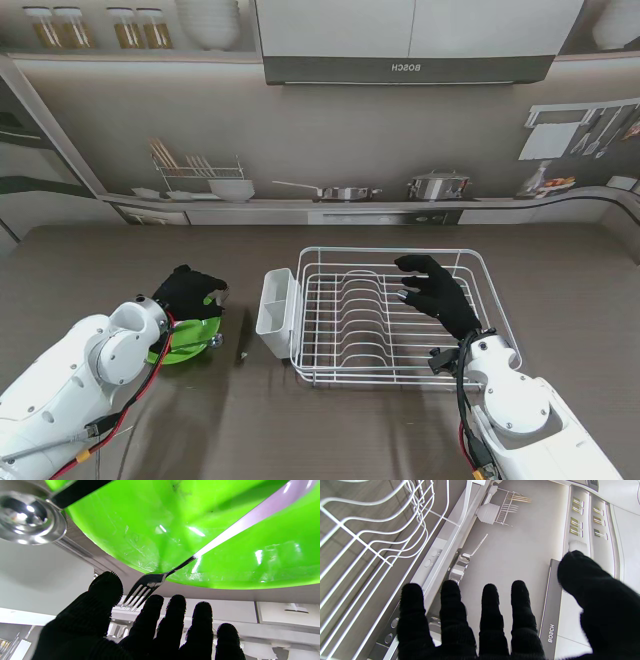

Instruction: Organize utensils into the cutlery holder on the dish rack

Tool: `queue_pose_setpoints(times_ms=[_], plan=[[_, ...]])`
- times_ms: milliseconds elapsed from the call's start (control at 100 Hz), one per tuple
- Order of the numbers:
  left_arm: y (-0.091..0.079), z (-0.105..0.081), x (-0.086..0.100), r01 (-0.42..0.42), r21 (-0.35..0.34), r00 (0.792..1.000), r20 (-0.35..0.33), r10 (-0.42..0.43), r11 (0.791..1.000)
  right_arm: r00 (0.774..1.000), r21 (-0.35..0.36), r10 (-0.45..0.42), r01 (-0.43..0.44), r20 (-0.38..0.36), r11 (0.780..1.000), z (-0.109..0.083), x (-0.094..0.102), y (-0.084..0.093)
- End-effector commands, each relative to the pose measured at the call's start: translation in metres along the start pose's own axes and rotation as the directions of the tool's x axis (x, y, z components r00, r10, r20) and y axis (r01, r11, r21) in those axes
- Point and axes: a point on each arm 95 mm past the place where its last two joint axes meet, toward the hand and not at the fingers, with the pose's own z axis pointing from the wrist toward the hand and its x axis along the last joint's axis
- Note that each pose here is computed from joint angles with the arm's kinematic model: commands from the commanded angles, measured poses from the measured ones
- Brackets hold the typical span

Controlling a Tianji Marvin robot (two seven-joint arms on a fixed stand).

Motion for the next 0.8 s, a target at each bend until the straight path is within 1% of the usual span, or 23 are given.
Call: queue_pose_setpoints(times_ms=[0, 370, 790], plan=[[0.0006, 0.0001, 0.001, -0.005, -0.015, 1.0, 0.001, 0.005, 1.0, 1.0, 0.016, 0.004, -0.004, 0.003, 1.0, -0.0008, -0.0005, -0.0044], [0.0013, -0.0018, -0.0038, -0.007, -0.008, 1.0, 0.023, 0.007, 1.0, 1.0, 0.019, 0.006, -0.006, 0.004, 1.0, -0.0008, -0.0007, -0.005], [0.0063, 0.0071, -0.0072, 0.038, -0.023, 0.999, 0.024, -0.037, 0.999, 1.0, 0.013, 0.006, -0.006, 0.006, 1.0, -0.0008, -0.0007, -0.0037]])
